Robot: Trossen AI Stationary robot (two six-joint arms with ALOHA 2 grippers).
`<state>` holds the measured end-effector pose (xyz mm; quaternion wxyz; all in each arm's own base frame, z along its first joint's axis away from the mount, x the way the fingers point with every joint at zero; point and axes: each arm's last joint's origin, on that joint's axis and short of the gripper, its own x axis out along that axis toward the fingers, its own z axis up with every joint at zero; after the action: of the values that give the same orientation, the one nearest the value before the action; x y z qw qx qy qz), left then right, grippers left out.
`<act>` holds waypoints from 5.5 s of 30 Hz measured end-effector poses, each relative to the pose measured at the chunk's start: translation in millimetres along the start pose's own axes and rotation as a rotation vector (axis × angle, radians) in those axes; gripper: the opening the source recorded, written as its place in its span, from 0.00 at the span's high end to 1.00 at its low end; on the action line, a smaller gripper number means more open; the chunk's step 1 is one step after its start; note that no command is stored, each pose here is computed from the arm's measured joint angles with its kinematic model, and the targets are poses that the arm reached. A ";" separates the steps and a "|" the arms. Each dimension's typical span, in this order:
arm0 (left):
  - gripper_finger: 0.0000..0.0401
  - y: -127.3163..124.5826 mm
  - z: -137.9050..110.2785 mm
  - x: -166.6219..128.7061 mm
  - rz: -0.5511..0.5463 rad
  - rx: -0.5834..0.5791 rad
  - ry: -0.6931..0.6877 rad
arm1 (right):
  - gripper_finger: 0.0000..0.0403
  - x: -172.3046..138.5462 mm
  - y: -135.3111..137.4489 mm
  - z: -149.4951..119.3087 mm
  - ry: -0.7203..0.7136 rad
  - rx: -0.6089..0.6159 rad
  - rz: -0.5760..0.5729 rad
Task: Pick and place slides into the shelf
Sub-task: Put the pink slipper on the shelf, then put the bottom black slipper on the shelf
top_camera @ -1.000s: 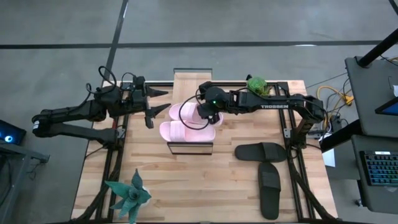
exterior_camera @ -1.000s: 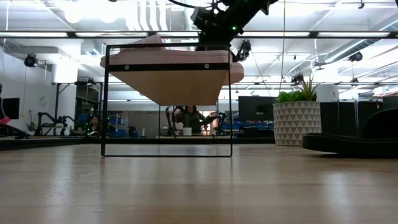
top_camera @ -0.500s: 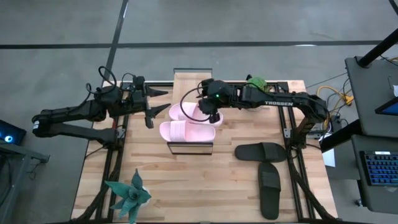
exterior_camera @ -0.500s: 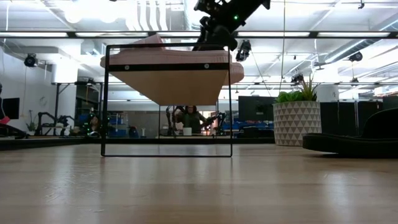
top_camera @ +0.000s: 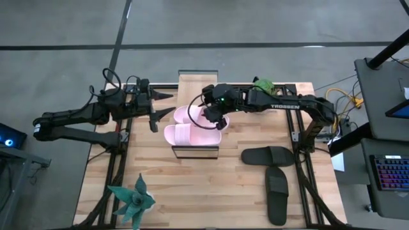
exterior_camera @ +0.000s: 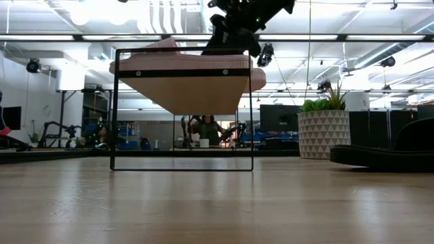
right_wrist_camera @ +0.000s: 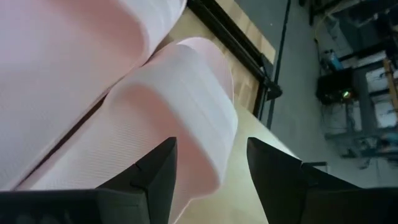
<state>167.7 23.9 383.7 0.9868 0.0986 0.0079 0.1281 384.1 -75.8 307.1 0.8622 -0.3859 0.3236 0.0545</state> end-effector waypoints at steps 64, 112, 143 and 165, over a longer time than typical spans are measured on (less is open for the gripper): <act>0.50 3.3 -6.6 -16.8 0.079 0.022 -0.007 | 0.97 48.3 -31.2 -29.8 -0.182 -0.073 -0.028; 0.50 1.5 -15.0 -14.7 0.071 0.024 0.064 | 0.58 -44.7 -76.8 9.1 0.142 0.429 0.110; 0.50 -6.2 -42.5 -3.3 0.048 -0.081 0.154 | 0.65 -187.9 67.3 141.4 0.299 0.667 0.321; 0.50 -8.7 -39.7 0.4 -0.035 -0.099 0.115 | 0.65 -222.8 200.2 181.6 0.298 0.621 0.145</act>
<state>168.7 23.4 343.1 0.9905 0.0422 0.0600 0.1165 234.1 225.6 404.2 0.8756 -0.0852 0.4735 -0.0423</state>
